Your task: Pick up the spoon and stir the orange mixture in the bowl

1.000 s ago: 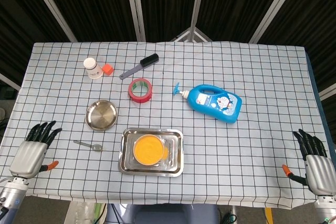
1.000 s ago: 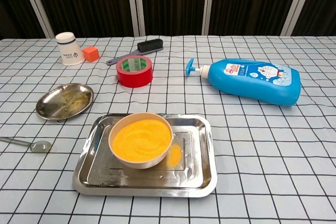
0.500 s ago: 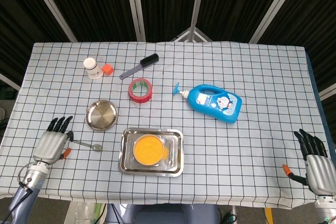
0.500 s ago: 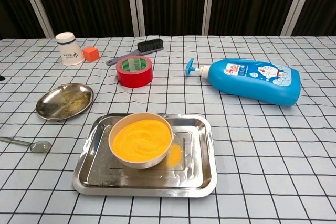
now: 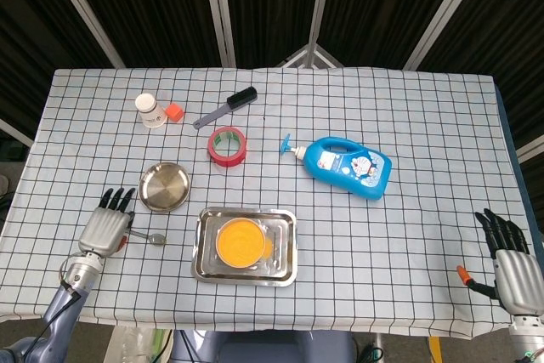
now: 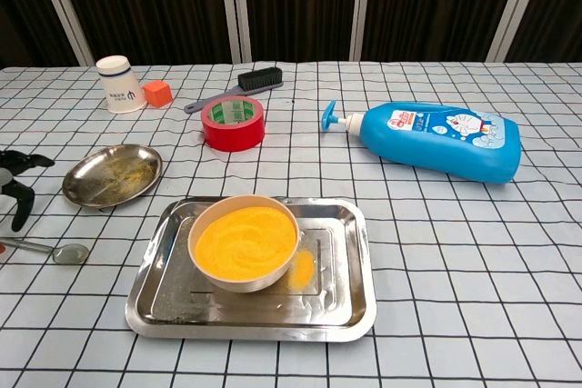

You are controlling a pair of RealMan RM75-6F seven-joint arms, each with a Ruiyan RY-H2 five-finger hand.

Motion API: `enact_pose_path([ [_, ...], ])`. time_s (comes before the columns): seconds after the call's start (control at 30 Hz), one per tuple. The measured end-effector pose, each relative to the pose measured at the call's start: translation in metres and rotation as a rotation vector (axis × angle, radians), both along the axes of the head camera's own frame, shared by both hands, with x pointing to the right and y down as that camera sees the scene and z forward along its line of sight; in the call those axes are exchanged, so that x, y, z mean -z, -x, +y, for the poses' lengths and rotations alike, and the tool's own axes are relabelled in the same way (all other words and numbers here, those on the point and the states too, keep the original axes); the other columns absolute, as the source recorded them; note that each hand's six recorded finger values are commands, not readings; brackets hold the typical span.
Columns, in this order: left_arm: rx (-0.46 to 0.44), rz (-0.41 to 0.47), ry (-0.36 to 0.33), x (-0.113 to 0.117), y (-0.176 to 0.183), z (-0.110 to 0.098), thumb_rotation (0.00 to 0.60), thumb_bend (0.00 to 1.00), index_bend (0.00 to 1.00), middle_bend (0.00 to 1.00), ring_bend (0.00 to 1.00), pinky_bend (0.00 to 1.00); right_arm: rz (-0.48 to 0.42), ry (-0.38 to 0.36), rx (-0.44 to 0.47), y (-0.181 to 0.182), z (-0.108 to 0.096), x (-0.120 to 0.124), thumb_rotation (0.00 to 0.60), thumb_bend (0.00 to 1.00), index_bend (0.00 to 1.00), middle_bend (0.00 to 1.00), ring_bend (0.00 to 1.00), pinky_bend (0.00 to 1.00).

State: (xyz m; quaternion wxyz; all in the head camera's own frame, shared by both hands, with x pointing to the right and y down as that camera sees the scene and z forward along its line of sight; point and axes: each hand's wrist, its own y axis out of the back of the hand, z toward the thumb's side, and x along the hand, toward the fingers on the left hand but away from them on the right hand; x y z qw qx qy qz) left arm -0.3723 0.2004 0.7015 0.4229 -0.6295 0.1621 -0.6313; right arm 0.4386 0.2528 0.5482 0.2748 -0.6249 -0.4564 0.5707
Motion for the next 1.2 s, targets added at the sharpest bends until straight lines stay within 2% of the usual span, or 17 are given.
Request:
enact_pose_path([
  [0.33, -0.001, 0.016, 0.002, -0.009, -0.011, -0.001, 0.6, 0.47, 0.52, 0.0, 0.0, 0.03, 0.0, 0.001, -0.005, -0.001, -0.001, -0.001, 0.6, 0.31, 0.0, 0.0, 0.0, 0.0],
  [0.9, 0.008, 0.008, 0.018, -0.013, -0.01, 0.002, 0.6, 0.48, 0.52, 0.0, 0.0, 0.03, -0.002, 0.0, -0.005, 0.0, -0.001, 0.0, 0.6, 0.31, 0.0, 0.0, 0.0, 0.0],
  [1.2, 0.008, 0.005, 0.019, -0.013, -0.009, 0.003, 0.6, 0.52, 0.54, 0.0, 0.0, 0.03, -0.003, -0.003, -0.005, 0.0, -0.001, 0.0, 0.6, 0.31, 0.0, 0.0, 0.0, 0.0],
])
